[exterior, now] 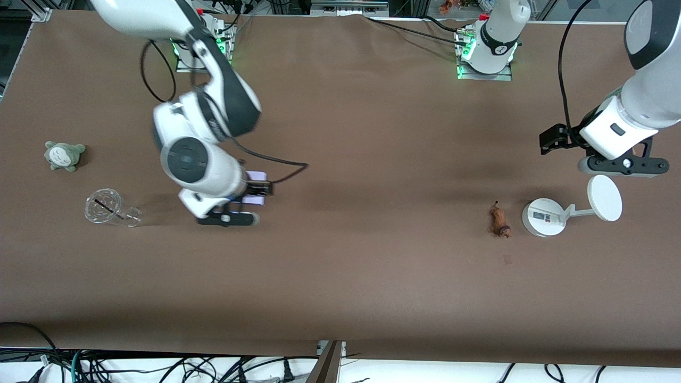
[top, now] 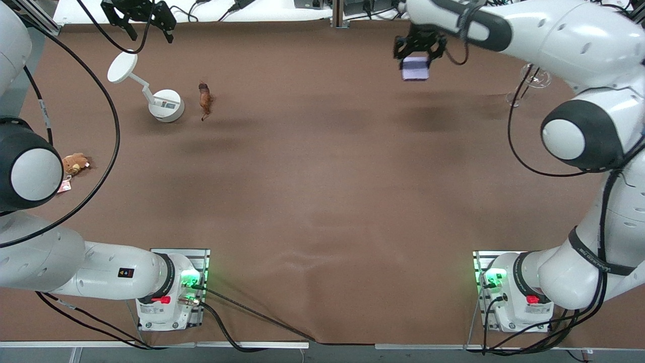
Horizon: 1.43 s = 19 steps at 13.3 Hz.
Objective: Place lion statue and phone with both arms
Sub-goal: 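Carry the phone with the right gripper toward the glass cup, then lower the phone onto the table beside the glass cup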
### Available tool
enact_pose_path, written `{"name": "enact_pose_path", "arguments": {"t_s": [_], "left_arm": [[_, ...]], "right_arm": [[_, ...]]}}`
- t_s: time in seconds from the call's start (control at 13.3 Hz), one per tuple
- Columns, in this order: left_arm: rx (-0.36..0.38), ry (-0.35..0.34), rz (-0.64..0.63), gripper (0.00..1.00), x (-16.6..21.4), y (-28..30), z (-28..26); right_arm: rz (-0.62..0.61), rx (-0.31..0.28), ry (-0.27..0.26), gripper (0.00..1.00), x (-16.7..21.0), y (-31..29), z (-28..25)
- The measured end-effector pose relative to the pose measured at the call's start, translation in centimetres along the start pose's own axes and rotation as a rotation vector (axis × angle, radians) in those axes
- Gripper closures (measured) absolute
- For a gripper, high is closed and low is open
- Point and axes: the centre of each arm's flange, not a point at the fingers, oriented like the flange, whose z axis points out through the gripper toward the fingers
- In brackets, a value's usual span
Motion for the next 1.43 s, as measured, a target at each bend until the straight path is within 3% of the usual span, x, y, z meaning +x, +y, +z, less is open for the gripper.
{"name": "enact_pose_path", "arguments": {"t_s": [0.23,0.45,1.06,1.43], "left_arm": [[-0.003,0.019,-0.018,0.0,0.1,-1.0,-1.0],[-0.004,0.023,-0.018,0.0,-0.1,-1.0,-1.9],[-0.004,0.022,-0.02,0.0,-0.2,-1.1,-2.2],[-0.004,0.021,-0.02,0.0,-0.2,-1.1,-2.2]], "right_arm": [[-0.076,-0.037,-0.007,0.17,-0.3,7.9,-3.8],[-0.13,-0.06,-0.028,0.17,0.5,15.1,-2.6],[-0.141,-0.061,0.068,0.17,1.6,19.4,12.2],[-0.18,-0.085,0.123,0.17,2.8,22.9,17.8]]}}
